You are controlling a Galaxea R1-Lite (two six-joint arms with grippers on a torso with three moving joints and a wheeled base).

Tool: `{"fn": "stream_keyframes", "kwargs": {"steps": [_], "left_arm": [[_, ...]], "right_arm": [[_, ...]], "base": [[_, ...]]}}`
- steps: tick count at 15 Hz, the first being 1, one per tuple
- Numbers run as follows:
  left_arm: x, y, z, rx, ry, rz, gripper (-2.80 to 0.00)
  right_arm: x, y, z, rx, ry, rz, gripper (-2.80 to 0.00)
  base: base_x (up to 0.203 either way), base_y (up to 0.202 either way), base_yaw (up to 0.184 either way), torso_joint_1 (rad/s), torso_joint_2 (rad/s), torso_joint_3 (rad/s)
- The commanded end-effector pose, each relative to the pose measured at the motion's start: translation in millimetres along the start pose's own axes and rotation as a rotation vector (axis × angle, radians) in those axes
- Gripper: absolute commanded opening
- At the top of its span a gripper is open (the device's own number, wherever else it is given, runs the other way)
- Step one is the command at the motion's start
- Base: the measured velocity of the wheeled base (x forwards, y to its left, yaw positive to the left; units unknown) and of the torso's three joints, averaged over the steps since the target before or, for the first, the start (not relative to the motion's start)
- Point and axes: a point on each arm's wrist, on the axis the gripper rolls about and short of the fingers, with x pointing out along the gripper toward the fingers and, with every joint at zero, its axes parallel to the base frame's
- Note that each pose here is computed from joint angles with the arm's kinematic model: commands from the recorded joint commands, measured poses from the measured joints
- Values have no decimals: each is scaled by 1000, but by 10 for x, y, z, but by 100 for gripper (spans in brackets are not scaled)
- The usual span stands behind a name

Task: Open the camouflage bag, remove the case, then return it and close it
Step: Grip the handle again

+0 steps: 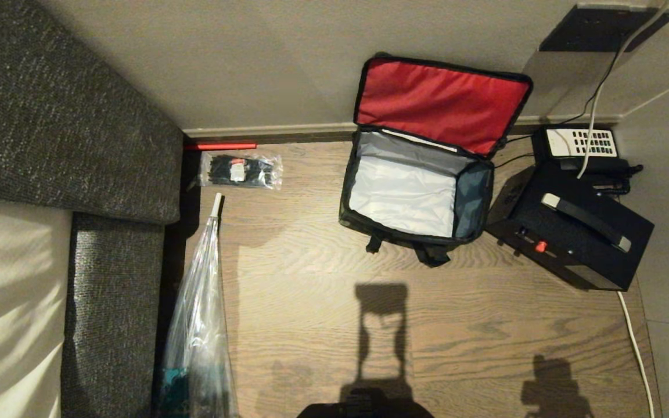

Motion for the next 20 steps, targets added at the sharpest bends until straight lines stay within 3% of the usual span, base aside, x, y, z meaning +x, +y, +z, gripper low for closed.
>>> {"fn": "stream_keyframes", "kwargs": {"steps": [1, 11, 14, 15, 17, 20], "left_arm": [[-1, 0, -1, 0, -1, 1, -280], [-1, 0, -1, 0, -1, 1, -280], [-1, 0, -1, -1, -1, 1, -280], [-1, 0, -1, 0, -1, 1, -280], [-1, 0, -1, -5, -1, 1, -280], [-1, 0, -1, 1, -1, 0, -280]], "right_arm": [[8, -2, -38, 0, 11, 0, -280], [7, -3, -36, -1, 8, -3, -280], [-124, 5, 274, 8, -34, -43, -280], [-248, 15, 423, 10, 6, -34, -280], [-519, 40, 635, 25, 172, 15, -280], [-275, 74, 1101, 106, 390, 34, -280]], "base": [[0, 0, 0, 0, 0, 0], [0, 0, 0, 0, 0, 0], [0, 0, 0, 0, 0, 0], [0, 0, 0, 0, 0, 0], [0, 0, 0, 0, 0, 0], [0, 0, 0, 0, 0, 0]]}}
